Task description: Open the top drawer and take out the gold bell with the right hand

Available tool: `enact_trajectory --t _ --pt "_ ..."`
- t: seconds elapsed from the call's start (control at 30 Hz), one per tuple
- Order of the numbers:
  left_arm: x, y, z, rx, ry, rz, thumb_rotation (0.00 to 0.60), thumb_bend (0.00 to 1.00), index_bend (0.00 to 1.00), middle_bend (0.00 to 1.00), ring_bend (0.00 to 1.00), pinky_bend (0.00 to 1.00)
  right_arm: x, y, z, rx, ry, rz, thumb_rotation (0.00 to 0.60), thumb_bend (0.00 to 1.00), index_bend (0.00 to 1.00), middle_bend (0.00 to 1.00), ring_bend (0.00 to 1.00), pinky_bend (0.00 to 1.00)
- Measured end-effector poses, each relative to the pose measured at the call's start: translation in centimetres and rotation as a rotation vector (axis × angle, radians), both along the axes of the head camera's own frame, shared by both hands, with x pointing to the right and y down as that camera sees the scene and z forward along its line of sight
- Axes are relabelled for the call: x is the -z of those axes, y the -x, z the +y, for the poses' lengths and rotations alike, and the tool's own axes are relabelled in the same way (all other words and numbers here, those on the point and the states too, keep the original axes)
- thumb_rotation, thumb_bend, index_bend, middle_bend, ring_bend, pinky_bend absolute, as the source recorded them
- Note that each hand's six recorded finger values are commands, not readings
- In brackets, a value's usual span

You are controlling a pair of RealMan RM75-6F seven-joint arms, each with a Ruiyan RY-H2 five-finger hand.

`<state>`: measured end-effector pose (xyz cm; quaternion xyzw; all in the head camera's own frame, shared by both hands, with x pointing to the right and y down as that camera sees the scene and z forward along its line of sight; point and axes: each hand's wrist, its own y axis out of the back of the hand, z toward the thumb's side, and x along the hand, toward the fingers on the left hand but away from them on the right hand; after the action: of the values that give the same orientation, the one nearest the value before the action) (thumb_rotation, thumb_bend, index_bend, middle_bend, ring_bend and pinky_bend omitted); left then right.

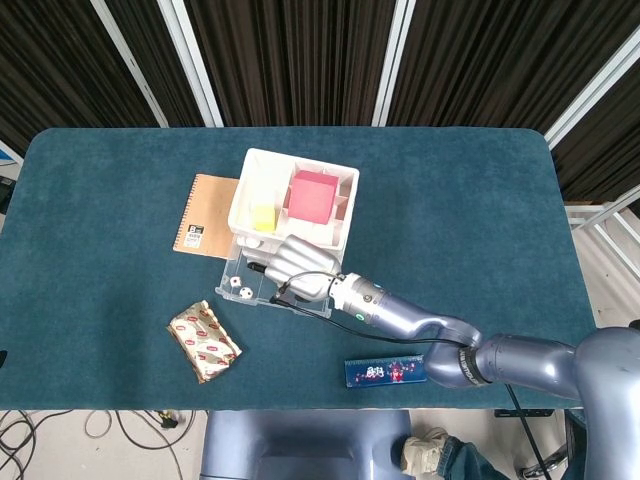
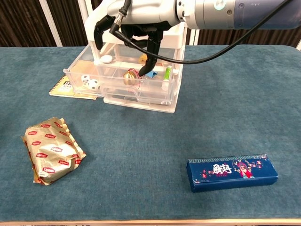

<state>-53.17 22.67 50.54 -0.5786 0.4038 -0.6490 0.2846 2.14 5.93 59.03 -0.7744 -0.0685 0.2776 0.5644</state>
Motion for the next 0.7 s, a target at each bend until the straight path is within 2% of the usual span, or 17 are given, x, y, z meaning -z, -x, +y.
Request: enact_trajectory --t 0.7 --pt "0.01 -0.01 -0.01 0.0 0.0 0.001 0.6 0.26 0.12 0.0 0.01 0.23 -0.68 -0.16 -0.11 0.037 -0.059 0.091 0.6 0.23 0.29 0.87 0.99 1.0"
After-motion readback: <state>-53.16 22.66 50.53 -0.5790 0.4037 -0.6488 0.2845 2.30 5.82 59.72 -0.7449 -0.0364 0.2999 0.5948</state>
